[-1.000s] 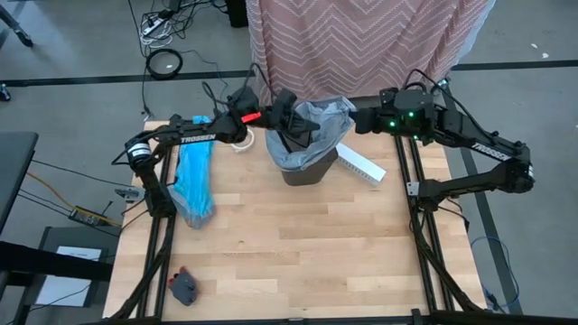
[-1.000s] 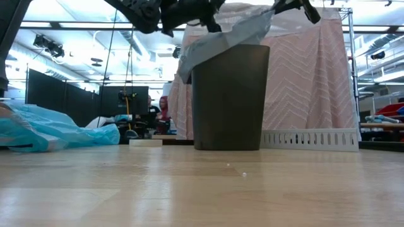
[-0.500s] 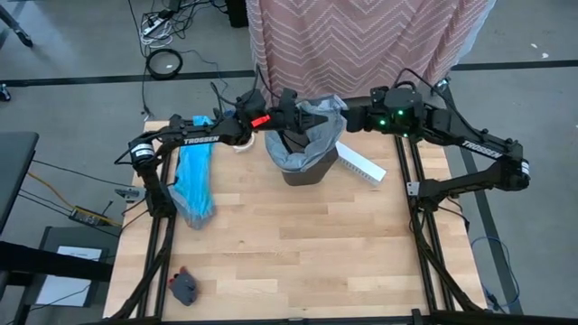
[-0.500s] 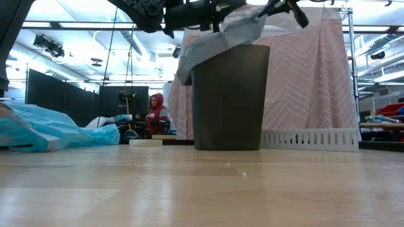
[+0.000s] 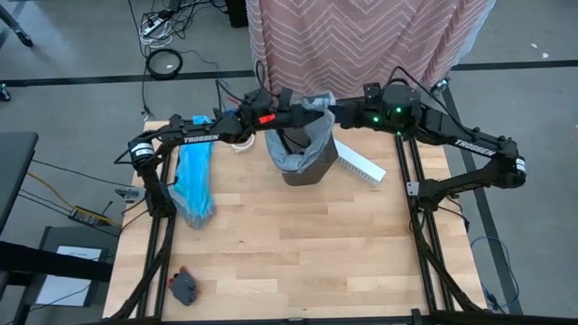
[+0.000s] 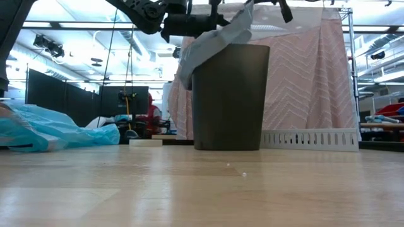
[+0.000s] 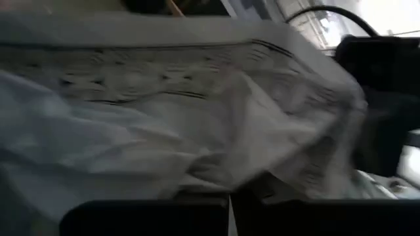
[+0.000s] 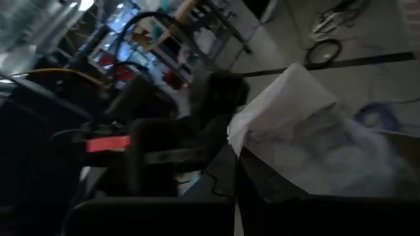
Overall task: Place trash/remove bag and relplace
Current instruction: Remove the trash bag from the trash bin
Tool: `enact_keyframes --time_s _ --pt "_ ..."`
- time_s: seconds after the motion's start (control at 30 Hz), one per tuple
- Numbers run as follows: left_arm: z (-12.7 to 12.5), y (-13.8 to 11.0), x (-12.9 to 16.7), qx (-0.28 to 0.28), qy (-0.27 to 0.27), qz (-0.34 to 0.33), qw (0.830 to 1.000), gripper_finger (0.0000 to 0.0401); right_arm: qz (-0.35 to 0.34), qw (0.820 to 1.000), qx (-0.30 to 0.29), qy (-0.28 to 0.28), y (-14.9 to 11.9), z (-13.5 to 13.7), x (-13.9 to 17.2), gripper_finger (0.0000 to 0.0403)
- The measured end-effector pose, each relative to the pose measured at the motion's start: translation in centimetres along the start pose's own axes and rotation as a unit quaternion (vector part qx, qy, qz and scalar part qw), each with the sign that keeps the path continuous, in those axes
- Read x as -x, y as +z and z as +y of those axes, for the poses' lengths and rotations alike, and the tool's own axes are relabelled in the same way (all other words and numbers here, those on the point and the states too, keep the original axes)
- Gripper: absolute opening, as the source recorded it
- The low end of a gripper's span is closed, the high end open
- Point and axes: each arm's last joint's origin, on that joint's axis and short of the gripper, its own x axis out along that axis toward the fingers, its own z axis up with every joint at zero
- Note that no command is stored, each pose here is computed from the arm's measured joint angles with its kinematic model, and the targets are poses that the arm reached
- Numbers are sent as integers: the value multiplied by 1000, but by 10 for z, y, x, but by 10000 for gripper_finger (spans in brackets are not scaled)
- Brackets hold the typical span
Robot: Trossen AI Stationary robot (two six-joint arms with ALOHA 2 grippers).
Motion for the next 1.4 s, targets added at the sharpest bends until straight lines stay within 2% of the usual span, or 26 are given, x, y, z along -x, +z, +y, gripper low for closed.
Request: enact_keyframes --time_s 0.17,0.27,0.37,0.7,0.87,1.07,1.17,1.27,1.4 --pt "2 2 0 -44 30 -39 998 7 8 1000 -7 23 -4 7 1 0" --pt "6 1 1 -59 59 -37 996 7 4 999 -13 44 -4 11 2 0" --pt "15 -2 -1 -55 85 -26 995 7 4 996 -17 87 -2 18 3 0" --pt "42 -15 -11 -40 109 4 993 7 1 984 -14 180 4 31 7 0" --pt "49 -16 -12 -26 119 10 993 7 -22 959 15 281 13 44 13 0" --pt "54 -18 -10 -34 144 20 989 7 -49 938 27 341 20 52 20 0" --pt "55 -19 -10 -31 149 25 988 7 -41 940 33 338 19 51 20 0" --pt "53 -18 -11 -32 129 26 991 7 -30 949 68 307 16 46 23 1" --pt "46 -14 -12 -25 96 15 995 7 -9 964 139 225 10 33 30 4"
